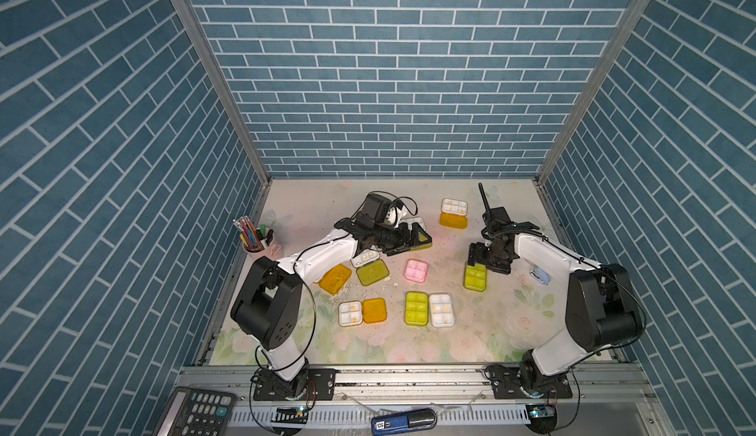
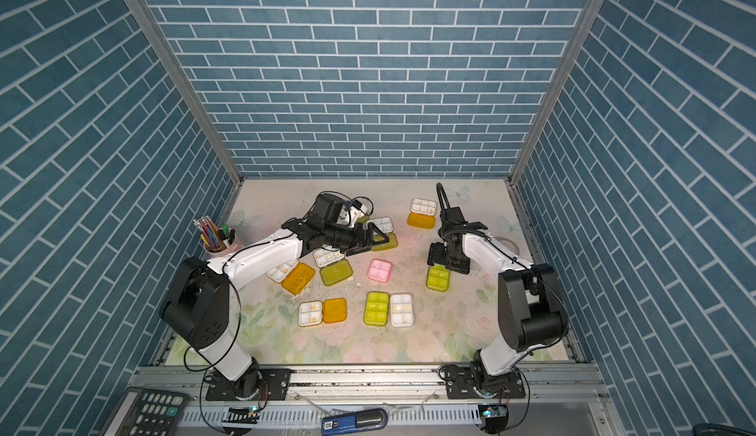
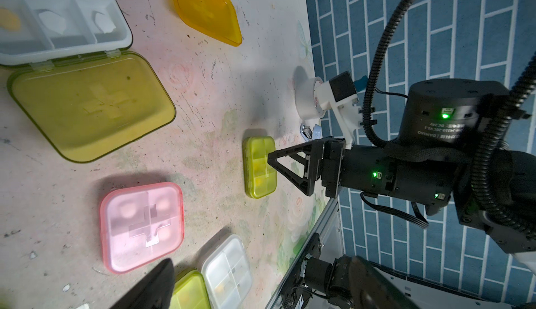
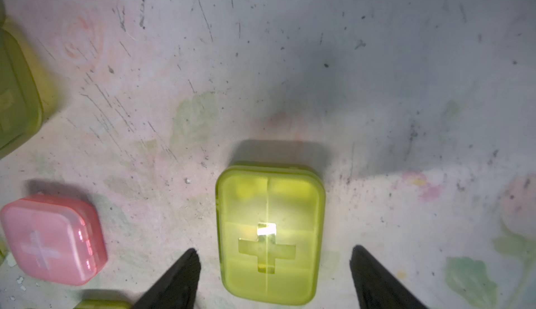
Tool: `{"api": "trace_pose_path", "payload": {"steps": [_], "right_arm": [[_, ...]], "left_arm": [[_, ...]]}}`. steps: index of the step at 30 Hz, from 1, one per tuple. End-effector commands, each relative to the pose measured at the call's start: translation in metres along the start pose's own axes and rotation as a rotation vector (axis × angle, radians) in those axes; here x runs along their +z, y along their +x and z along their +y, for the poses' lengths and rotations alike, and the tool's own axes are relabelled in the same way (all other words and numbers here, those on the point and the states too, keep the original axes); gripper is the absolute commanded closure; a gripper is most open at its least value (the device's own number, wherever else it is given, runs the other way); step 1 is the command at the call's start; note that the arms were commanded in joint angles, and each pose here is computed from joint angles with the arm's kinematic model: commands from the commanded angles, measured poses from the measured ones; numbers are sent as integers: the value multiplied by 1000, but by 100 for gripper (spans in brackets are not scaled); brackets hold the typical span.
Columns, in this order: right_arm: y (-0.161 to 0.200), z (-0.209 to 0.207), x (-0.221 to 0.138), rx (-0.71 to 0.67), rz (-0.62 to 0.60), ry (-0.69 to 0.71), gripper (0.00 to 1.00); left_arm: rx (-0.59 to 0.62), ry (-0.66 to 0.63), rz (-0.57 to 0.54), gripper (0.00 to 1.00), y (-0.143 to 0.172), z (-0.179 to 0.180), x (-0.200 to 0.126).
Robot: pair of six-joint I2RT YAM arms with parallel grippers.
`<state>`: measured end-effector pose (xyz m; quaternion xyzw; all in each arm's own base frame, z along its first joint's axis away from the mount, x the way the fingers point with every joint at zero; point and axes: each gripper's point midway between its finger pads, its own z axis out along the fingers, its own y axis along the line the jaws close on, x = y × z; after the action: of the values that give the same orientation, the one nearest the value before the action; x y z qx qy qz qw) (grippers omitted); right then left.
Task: Close pillboxes
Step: Move the pillbox to the center of the board.
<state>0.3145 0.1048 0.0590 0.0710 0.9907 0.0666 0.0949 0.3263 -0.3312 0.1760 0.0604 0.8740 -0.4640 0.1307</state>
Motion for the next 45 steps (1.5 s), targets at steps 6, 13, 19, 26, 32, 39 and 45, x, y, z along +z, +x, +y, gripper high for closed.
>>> {"api": "trace_pose_path", "payload": {"steps": [6, 13, 19, 26, 32, 39, 45], "right_arm": [[11, 4, 20, -59, 96, 63, 10], [14, 3, 28, -65, 110, 106, 29], [21, 9, 21, -91, 85, 68, 41], [60, 10, 13, -101, 102, 19, 41], [95, 12, 5, -94, 92, -20, 41], [117, 26, 8, -114, 79, -51, 40], [124, 26, 17, -131, 98, -21, 35]], "left_arm": [[-14, 33, -22, 5, -5, -2, -7], [-12, 34, -30, 5, -7, -2, -9], [-19, 32, -30, 5, -8, 1, -8], [-31, 36, -27, 5, -9, 2, -5], [-44, 54, -31, 5, -9, 0, -5], [-42, 62, -49, 5, -11, -1, -7], [-42, 67, -57, 5, -11, -1, -7]]}}
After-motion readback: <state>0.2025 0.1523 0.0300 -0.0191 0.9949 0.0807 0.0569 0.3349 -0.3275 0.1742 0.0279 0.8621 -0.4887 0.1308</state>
